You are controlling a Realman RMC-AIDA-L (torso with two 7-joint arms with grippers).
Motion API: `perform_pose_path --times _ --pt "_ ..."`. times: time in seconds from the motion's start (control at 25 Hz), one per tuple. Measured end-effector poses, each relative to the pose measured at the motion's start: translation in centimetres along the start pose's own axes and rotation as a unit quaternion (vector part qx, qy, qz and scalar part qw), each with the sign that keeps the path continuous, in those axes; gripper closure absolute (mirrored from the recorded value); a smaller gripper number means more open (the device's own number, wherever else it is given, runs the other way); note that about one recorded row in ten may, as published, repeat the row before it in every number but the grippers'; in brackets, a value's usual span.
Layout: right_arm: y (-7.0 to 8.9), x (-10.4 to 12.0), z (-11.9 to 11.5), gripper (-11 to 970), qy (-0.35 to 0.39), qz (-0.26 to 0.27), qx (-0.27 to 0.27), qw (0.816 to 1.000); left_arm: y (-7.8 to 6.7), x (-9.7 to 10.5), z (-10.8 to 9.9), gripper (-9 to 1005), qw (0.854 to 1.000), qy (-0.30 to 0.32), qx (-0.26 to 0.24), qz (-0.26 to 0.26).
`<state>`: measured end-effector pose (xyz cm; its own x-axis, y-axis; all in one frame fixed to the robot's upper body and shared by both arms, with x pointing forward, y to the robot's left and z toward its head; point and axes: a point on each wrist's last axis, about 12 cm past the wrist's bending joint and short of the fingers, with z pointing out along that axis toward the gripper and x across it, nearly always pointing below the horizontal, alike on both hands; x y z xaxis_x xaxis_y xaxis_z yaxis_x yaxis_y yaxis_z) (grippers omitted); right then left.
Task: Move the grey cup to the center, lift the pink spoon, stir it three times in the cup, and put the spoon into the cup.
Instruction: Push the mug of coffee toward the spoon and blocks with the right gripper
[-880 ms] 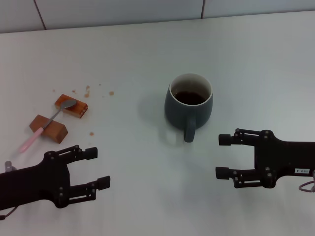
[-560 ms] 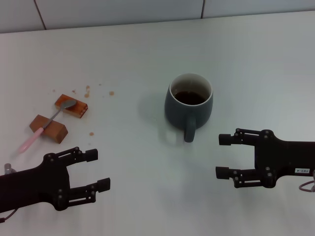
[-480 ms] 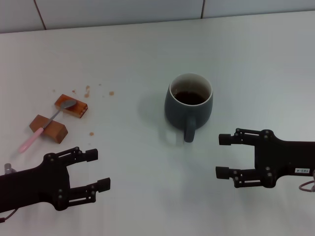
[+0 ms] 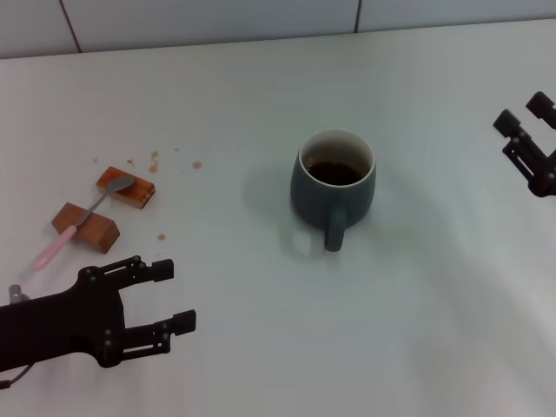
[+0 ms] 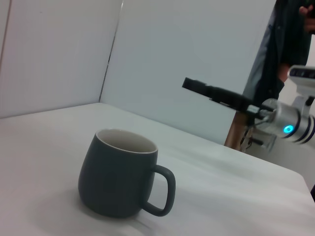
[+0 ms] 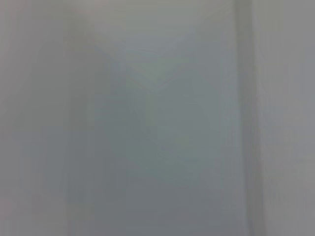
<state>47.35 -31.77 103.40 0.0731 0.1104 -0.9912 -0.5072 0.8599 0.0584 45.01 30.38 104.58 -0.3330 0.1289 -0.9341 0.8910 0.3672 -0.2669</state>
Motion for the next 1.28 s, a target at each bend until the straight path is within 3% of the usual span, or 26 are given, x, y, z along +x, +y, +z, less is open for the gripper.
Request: perform_pose_path --times 0.04,0.2,0.32,0.72,0.96,1.28 --pt "0.4 1.0 0.4 255 0.009 -0.014 0.028 0.999 0.0 0.0 0.0 201 1.000 0.000 0.000 0.000" --pt "1.2 2.0 1.5 393 0.028 -0.049 0.041 0.998 0.0 -0.1 0.0 201 1.000 0.000 0.001 0.000" --pt "2.6 3.1 3.1 644 0.050 -0.074 0.046 0.995 0.2 -0.3 0.4 201 1.000 0.002 0.007 0.004" --pt "4.9 4.1 6.4 867 0.088 -0.091 0.009 0.992 0.2 -0.4 0.4 202 1.000 0.003 0.008 0.007" --pt "5.9 4.4 7.6 940 0.107 -0.087 -0.014 0.990 0.3 -0.5 0.4 202 1.000 0.003 0.008 0.007" --pt "7.4 4.5 9.1 924 0.116 -0.077 -0.047 0.989 0.3 -0.5 0.4 203 1.000 0.004 0.008 0.008"
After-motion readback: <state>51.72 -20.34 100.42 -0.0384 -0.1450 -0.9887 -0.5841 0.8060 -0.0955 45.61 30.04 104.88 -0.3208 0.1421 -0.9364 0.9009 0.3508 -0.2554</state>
